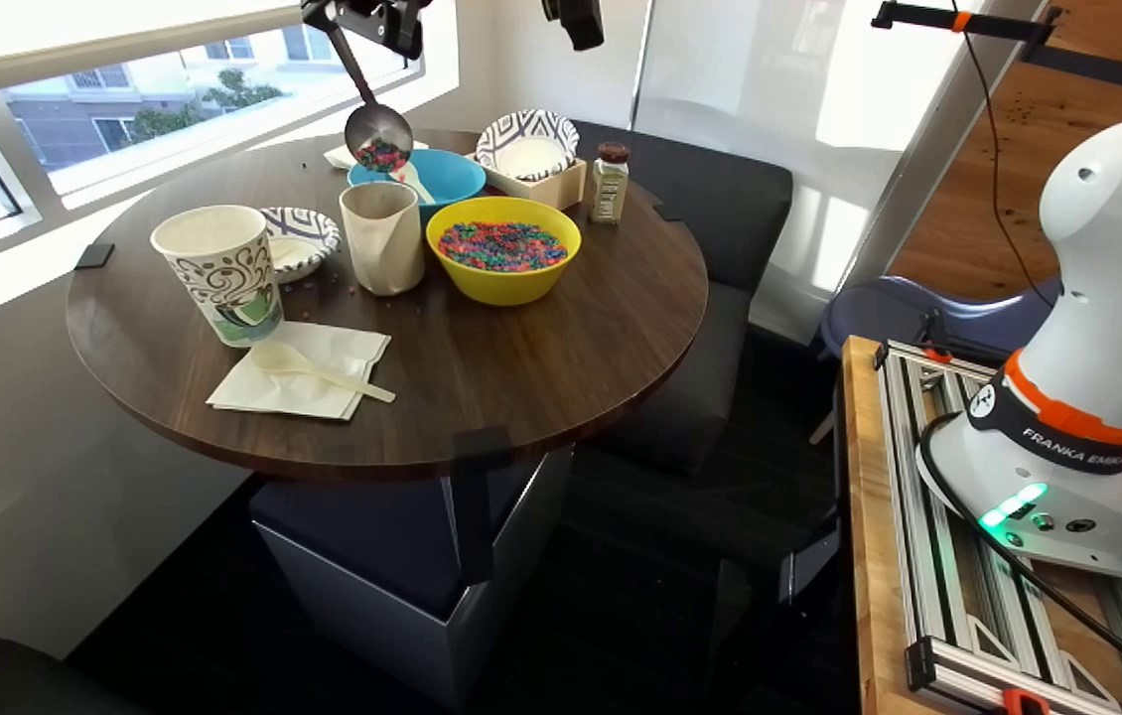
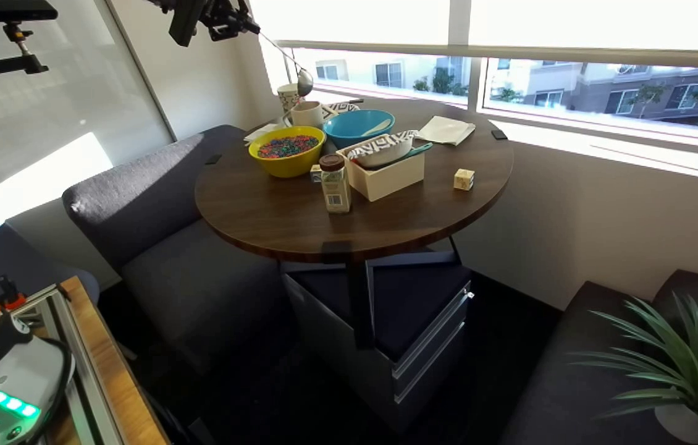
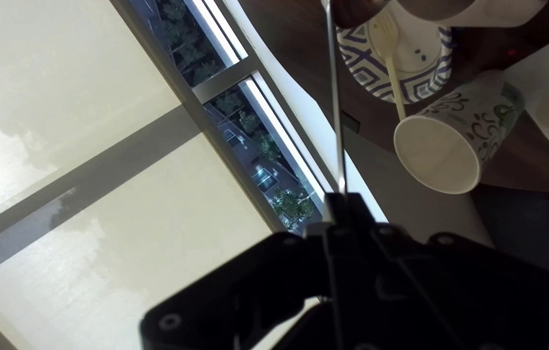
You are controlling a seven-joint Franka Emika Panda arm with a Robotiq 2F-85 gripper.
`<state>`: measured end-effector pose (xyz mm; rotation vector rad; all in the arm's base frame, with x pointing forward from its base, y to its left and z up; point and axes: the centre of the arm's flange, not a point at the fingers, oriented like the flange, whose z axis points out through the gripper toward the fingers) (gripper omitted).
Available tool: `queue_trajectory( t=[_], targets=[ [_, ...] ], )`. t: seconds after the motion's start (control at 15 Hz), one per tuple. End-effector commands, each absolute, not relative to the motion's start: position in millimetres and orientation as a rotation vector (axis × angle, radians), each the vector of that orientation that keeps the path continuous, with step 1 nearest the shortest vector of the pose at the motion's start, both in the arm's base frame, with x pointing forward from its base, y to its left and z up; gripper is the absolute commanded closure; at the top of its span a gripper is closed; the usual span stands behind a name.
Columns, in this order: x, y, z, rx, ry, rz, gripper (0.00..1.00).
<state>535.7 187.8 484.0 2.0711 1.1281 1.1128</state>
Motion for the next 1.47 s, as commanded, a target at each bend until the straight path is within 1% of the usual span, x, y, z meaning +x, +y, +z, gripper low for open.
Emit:
queue_trajectory(
  t=[0.0,0.8,1.4],
  targets=[
    [532,193,476,2.024,1.157,1.092,0.99],
    [534,200,459,1.930,1.221,1.070,0.99],
    [523,217,441,1.816,1.298,1.041,0.99]
  ],
)
